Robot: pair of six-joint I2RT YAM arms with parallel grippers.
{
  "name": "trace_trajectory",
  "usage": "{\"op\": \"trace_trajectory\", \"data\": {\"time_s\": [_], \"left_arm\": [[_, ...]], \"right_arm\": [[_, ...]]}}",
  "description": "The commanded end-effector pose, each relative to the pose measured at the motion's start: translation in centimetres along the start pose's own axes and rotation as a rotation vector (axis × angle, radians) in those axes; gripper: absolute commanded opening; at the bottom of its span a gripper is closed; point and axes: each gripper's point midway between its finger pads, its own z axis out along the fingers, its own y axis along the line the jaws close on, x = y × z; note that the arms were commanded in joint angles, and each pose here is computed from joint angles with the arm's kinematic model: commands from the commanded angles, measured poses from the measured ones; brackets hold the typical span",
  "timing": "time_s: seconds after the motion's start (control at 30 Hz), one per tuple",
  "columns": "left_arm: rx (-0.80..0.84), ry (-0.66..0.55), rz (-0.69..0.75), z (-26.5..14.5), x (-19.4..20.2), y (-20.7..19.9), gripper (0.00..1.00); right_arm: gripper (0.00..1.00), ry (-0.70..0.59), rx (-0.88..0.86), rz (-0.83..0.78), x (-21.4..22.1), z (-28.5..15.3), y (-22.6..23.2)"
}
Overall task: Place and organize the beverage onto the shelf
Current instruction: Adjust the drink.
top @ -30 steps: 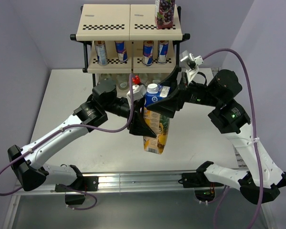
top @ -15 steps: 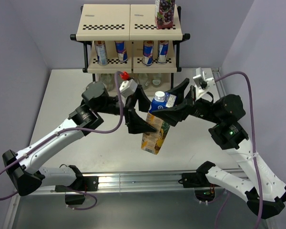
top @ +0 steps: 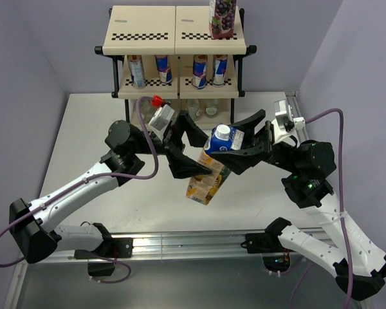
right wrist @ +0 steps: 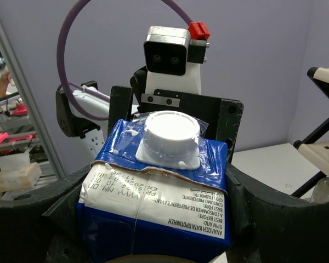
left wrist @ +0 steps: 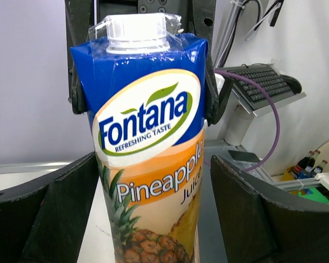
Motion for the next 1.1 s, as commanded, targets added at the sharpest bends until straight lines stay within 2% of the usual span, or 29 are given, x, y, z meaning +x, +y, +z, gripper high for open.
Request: {"op": "trace_trajectory", "data": {"time_s": [0.0, 0.1, 0.3, 0.43, 0.57, 0.8, 0.93, 1.03, 1.07], "left_arm": [[0.090, -0.037, 0.037, 0.6, -1.0, -1.8, 0.86], [0.088, -0.021, 0.022, 0.9, -0.4, -1.5, 0.86], [0.027, 0.024, 0.000, 1.1, 1.3, 0.1, 0.93], [0.031, 0.037, 0.000, 1.0, 1.9, 0.1, 0.93], [0.042, 0.056, -0.028, 1.3, 2.5, 0.5, 0.79], [0.072, 0.107, -0.075, 1.5, 3.9, 0.8, 0.87], [0.056, 0.135, -0.065, 1.3, 4.3, 1.0, 0.86], [0.045, 0.142, -0.068, 1.2, 4.5, 1.1, 0.74], [0.047, 0.144, -0.066, 1.2, 4.5, 1.0, 0.57]], "right_arm": [[0.00, -0.340, -0.082, -0.206, -10.8, -0.7, 4.6], [0.00, -0.350, -0.077, -0.211, -11.2, -0.8, 4.7], [0.00, -0.360, -0.080, -0.238, -12.0, -0.9, 5.2], [0.00, -0.355, -0.089, -0.262, -12.6, -1.0, 5.7], [0.00, -0.344, -0.118, -0.262, -12.4, -0.8, 6.1], [0.00, -0.304, -0.087, -0.283, -12.5, -0.1, 5.3], [0.00, -0.267, -0.075, -0.282, -12.1, 0.4, 4.7], [0.00, -0.269, -0.072, -0.288, -12.1, 0.4, 4.6], [0.00, -0.272, -0.073, -0.289, -12.2, 0.5, 4.6]]}}
